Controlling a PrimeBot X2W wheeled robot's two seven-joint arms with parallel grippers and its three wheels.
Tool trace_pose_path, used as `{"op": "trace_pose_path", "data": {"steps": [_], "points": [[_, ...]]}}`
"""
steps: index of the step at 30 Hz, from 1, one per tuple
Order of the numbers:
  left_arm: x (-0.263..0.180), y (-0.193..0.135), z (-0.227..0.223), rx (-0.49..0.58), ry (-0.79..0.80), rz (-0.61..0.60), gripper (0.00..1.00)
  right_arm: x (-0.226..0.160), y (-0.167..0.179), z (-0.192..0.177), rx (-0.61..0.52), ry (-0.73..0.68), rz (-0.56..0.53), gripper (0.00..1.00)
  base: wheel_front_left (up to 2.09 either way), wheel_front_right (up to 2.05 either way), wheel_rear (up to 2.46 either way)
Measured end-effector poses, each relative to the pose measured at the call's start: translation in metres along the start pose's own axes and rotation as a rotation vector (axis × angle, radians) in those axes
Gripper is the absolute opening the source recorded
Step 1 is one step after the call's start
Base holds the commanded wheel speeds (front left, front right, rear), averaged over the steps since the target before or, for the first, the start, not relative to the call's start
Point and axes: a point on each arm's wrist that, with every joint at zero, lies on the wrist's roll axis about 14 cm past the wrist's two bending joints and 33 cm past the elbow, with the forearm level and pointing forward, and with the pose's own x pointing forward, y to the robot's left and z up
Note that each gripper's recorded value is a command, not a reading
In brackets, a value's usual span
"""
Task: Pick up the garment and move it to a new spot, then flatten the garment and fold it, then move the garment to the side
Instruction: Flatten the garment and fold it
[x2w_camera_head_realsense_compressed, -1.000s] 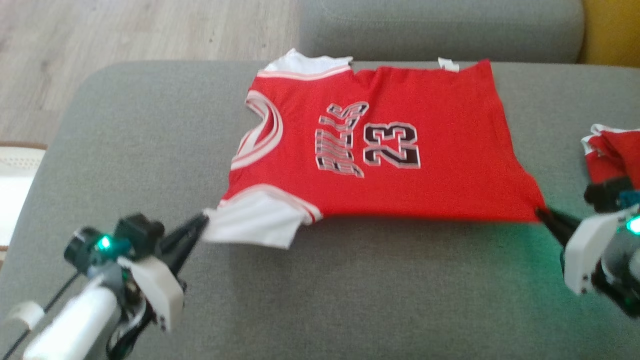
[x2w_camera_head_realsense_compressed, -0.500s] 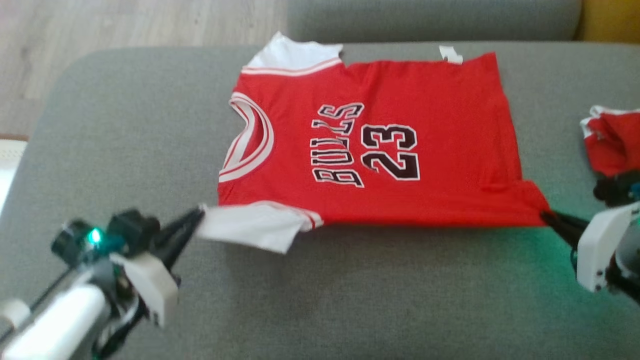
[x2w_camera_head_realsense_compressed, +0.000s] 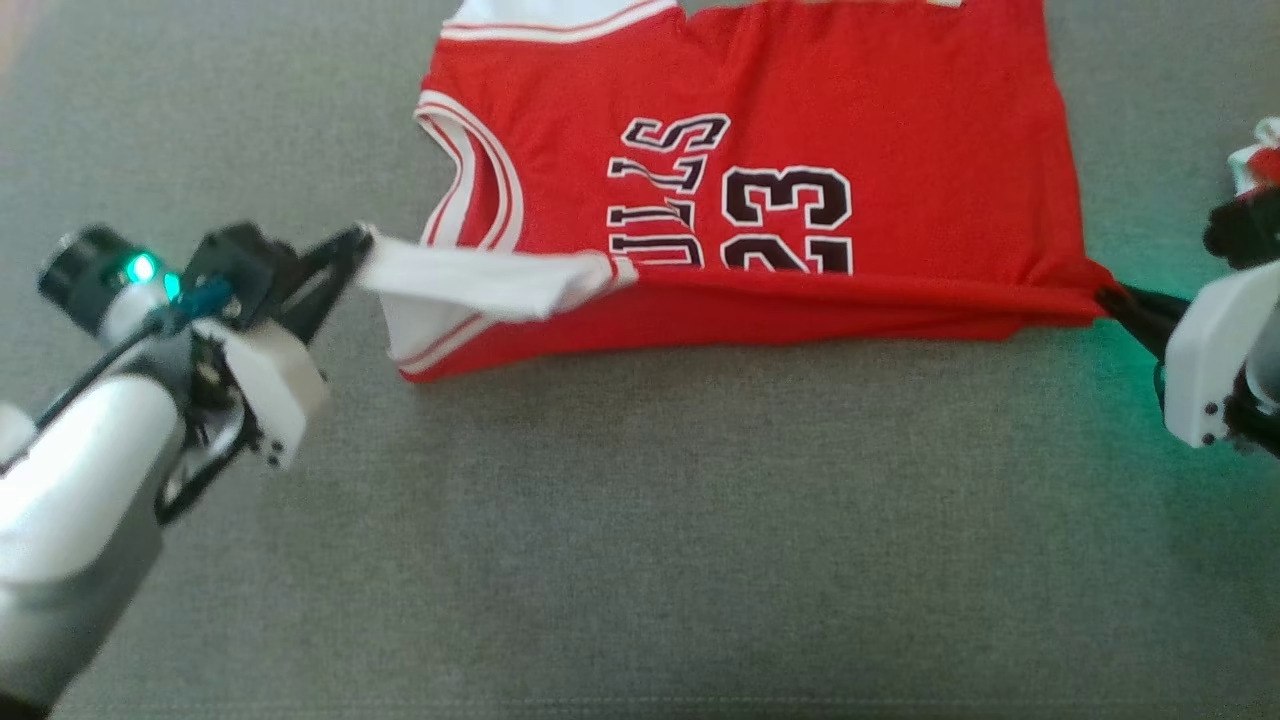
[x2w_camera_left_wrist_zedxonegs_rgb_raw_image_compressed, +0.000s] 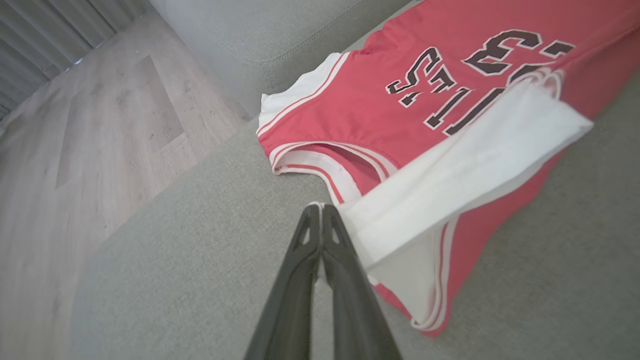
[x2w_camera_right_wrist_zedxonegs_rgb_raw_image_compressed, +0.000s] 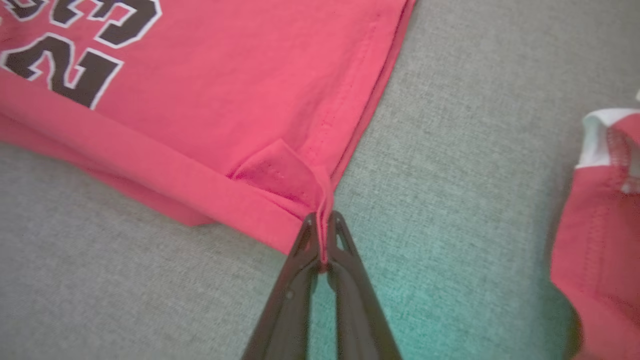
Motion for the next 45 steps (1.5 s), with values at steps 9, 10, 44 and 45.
{"op": "trace_pose_path", "data": {"steps": [9,10,44,45], "points": [[0.035,0.016,-0.007,0.092,0.045,-0.014,0.0,0.019,-0.006,0.016,-0.02,0.008,-0.007,0.0,0.0,0.0,0.0],[0.038,0.018,-0.007,0.098,0.046,-0.014,0.0,0.021,-0.007,0.019,-0.021,0.002,-0.007,0.65,0.0,0.0,0.0],[-0.067,0.023,0.076,-0.581,-0.555,0.544,1.0,-0.071,0.01,0.1,0.298,-0.851,-0.14,1.0,0.0,0.0,0.0],[-0.068,0.018,0.071,-0.594,-0.543,0.547,1.0,-0.077,0.009,0.101,0.306,-0.881,-0.155,1.0,0.0,0.0,0.0]]}}
